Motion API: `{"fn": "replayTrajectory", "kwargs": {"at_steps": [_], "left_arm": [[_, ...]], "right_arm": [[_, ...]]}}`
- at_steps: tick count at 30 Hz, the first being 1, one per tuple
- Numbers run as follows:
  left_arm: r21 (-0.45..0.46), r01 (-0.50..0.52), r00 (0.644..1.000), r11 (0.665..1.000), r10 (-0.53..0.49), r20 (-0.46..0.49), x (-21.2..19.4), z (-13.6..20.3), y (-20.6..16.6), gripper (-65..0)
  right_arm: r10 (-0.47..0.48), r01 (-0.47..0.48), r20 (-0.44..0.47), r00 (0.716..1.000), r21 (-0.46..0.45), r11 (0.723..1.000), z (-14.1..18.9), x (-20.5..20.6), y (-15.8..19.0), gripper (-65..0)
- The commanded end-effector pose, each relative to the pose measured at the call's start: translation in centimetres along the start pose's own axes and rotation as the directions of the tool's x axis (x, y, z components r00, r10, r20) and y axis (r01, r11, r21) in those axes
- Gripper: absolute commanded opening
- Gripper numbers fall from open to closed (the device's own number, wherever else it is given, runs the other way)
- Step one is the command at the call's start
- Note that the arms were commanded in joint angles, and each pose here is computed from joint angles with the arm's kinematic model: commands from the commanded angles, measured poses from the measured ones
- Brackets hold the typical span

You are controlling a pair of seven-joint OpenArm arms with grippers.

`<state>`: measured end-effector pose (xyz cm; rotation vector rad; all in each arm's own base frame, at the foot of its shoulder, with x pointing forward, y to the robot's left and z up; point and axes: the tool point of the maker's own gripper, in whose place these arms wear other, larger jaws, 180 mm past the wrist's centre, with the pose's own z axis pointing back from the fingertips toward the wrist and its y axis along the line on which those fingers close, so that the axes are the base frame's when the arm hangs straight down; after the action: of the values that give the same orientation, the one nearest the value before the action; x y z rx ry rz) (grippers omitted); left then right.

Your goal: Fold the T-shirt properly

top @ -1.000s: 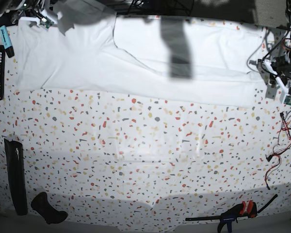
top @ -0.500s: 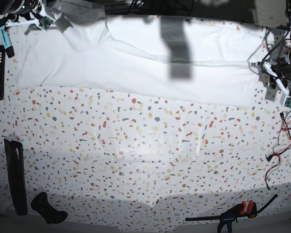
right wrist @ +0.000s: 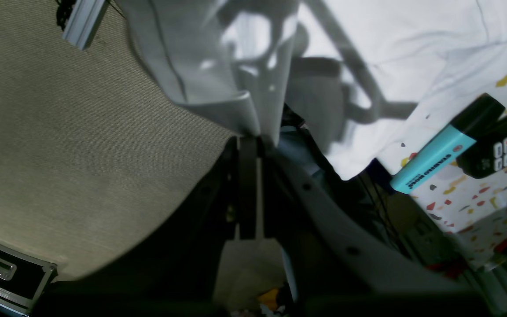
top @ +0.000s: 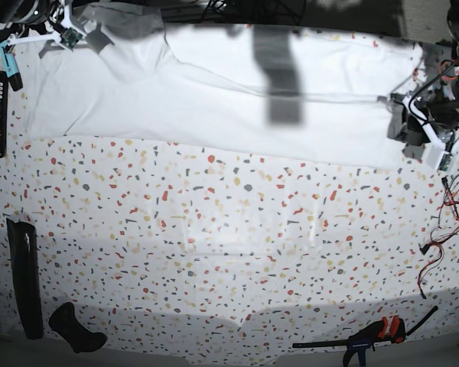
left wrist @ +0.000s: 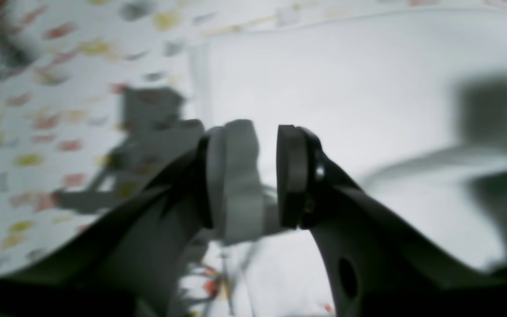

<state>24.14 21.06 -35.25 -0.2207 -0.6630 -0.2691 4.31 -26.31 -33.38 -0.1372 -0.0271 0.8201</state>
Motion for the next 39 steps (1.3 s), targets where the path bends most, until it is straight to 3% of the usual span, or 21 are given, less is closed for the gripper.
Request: {"fn": "replayTrajectory", "kwargs": {"at_steps": [1,6,9,17,26,31,35,39], "left_arm": [[-0.003,0.021,1.0,1.0,-0.021,0.011,0.7,0.5,0.1,-45.8],[-0.022,0.009,0.998,1.0,-0.01,-0.056,-2.2,0.7,-0.6,-45.8],[-0.03,-0.009,0.999,1.0,0.008,-0.035,-3.3,0.9,-1.0,-45.8],[0.059,0.035,0.999,0.998,-0.033,-0.02,-3.8,0.6,0.7,-45.8],[0.117,-0.073,0.98,0.991,0.093,-0.176,-11.0,-1.6,2.9,-45.8],[0.118,-0.077,0.978,0.99,0.098,-0.184,-11.2,-1.6,3.0,-45.8],[0.117,-0.078,0.975,0.99,0.1,-0.197,-11.4,-1.6,2.9,-45.8],[0.117,-0.079,0.973,0.99,0.102,-0.209,-11.7,-1.5,2.9,-45.8]], "right_arm": [[0.021,-0.021,-0.012,1.0,-0.017,1.0,0.3,-0.2,-0.4,-65.0],[0.021,-0.021,-0.012,1.0,-0.017,1.0,0.3,-0.2,-0.4,-65.0],[0.021,-0.021,-0.012,1.0,-0.017,1.0,0.3,-0.2,-0.4,-65.0],[0.021,-0.021,-0.014,1.0,-0.017,1.0,0.3,-0.2,-0.4,-65.0],[0.018,-0.018,-0.006,1.0,-0.005,1.0,0.3,-0.1,-0.2,-65.0],[-0.007,0.002,0.106,0.994,0.051,0.999,0.5,2.4,0.3,-65.0],[-0.016,0.015,0.228,0.973,0.01,1.0,1.2,5.5,-1.6,-65.0],[-0.095,0.122,0.343,0.934,-0.057,0.991,2.3,8.5,-4.6,-65.0]]}}
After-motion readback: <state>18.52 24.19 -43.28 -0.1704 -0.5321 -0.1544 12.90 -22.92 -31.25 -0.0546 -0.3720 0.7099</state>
